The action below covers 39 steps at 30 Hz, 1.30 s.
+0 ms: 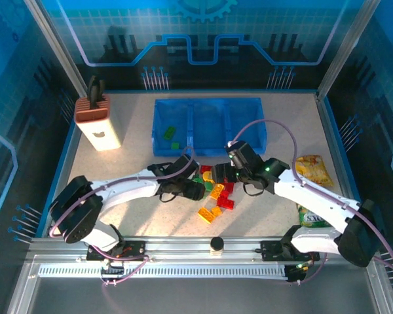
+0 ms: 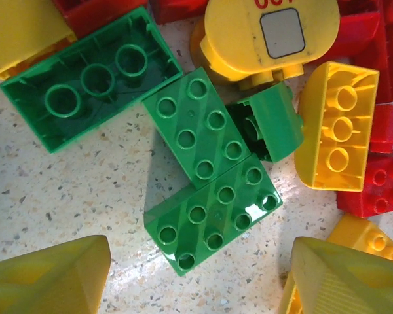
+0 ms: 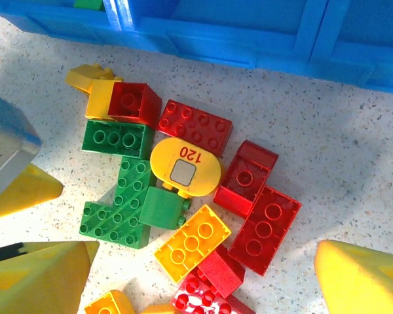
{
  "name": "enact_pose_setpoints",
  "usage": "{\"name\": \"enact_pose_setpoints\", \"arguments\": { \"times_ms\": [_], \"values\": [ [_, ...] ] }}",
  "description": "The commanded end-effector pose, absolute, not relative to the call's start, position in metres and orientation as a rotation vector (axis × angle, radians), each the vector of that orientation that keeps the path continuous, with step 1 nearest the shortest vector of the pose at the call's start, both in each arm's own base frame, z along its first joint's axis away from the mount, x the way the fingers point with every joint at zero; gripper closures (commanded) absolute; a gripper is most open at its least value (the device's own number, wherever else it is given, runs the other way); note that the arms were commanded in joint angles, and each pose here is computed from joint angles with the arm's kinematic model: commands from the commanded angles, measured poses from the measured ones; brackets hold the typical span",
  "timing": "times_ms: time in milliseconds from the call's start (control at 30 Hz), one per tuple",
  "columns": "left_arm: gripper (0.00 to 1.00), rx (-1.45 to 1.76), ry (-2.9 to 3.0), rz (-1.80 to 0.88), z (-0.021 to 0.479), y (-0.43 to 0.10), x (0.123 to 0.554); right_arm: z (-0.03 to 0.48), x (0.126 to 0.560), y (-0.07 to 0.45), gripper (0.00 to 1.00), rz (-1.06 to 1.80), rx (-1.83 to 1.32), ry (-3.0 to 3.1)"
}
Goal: Sort the legos into containers by color
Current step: Pick up the lego from the middle-left of the table.
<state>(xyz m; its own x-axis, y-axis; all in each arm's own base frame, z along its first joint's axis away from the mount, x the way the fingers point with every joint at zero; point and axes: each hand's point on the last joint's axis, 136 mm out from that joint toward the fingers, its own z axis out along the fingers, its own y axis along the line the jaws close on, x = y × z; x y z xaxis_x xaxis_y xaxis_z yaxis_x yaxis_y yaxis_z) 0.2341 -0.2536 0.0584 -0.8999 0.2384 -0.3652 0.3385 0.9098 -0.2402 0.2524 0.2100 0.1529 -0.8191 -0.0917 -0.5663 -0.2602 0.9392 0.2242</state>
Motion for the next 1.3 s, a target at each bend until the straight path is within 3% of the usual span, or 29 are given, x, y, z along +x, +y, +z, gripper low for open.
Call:
{"name": "enact_pose_setpoints", "arguments": {
  "times_ms": [0, 567, 733, 1100, 1267],
  "values": [
    [0.26, 0.548, 2.719, -0.457, 0.062, -0.272, 0.233, 0.155, 0.25, 0.204, 0.11, 0.426, -0.193, 2.498],
    [0.29, 0.663, 2.776, -0.215, 0.023, -0.268, 0.229, 0.142, 0.242, 0.196, 0.11, 0.434, -0.162, 2.506],
    [0.36, 0.672, 2.766, -0.183, 0.02, -0.266, 0.23, 0.143, 0.242, 0.194, 0.11, 0.437, -0.15, 2.496],
    [0.62, 0.693, 2.747, -0.182, 0.027, -0.265, 0.224, 0.141, 0.241, 0.193, 0.12, 0.447, -0.132, 2.497],
    [0.65, 0.671, 2.696, -0.21, 0.051, -0.264, 0.225, 0.144, 0.24, 0.192, 0.12, 0.451, -0.13, 2.492]
  ]
}}
